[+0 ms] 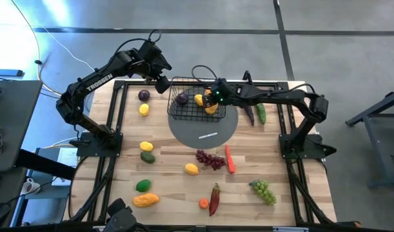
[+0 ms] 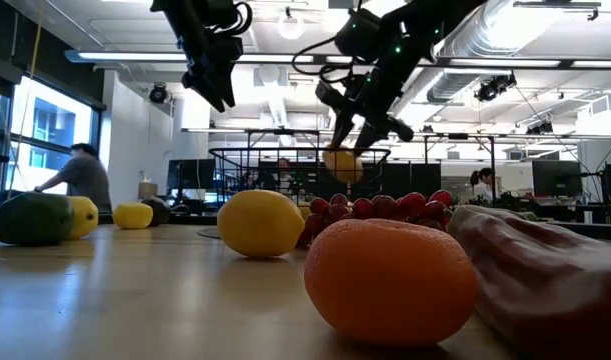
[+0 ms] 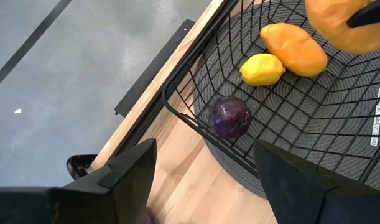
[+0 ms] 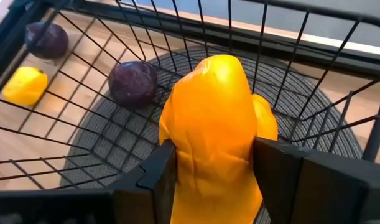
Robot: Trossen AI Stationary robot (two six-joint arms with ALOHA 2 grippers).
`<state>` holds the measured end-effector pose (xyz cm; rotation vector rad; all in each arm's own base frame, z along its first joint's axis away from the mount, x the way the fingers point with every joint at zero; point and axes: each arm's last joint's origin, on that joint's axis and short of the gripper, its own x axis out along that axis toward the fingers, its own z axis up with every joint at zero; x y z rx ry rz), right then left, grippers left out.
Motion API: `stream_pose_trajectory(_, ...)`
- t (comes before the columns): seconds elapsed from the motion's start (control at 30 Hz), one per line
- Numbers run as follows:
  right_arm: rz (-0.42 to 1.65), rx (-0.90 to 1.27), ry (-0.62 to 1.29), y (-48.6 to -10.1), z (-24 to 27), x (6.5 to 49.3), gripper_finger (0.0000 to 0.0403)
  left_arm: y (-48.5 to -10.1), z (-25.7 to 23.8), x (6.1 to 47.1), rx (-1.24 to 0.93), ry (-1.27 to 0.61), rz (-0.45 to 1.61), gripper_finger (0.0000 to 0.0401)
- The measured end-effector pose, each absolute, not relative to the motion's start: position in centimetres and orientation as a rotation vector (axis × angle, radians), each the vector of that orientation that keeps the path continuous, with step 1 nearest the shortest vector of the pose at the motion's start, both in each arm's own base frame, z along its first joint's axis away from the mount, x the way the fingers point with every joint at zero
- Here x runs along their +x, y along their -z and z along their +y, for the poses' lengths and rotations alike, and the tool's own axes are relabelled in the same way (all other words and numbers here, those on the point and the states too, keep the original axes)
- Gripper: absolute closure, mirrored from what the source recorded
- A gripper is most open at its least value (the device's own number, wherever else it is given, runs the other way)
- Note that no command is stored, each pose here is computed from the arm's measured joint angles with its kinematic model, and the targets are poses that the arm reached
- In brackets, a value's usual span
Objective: Build produce basket
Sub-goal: Put the top yellow mango into the black wire basket, then put the middle yellow lemon into the black wire basket
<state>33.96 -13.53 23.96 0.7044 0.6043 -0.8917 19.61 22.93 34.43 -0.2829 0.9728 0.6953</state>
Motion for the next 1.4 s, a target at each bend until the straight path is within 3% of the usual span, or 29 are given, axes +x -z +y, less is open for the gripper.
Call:
stream_pose_trajectory(0.27, 0.610, 0.721, 0.902, -23.7, -13.5, 34.0, 0.0239, -34.4, 22.9, 19.6, -0.283, -0.695, 0.973, 0.0143)
stream_pose_trajectory(0.63, 0.613, 0.754, 0.919, -23.7, -13.6, 33.9, 0.0160, -34.4, 22.9, 19.6, -0.283, -0.695, 0.973, 0.0143)
stream_pose_trajectory(1.4, 0.631, 0.638, 0.940, -29.1, -14.9, 34.0, 0.0155, -36.2, 19.8, 17.0, -0.378, -0.703, 1.013, 0.0143)
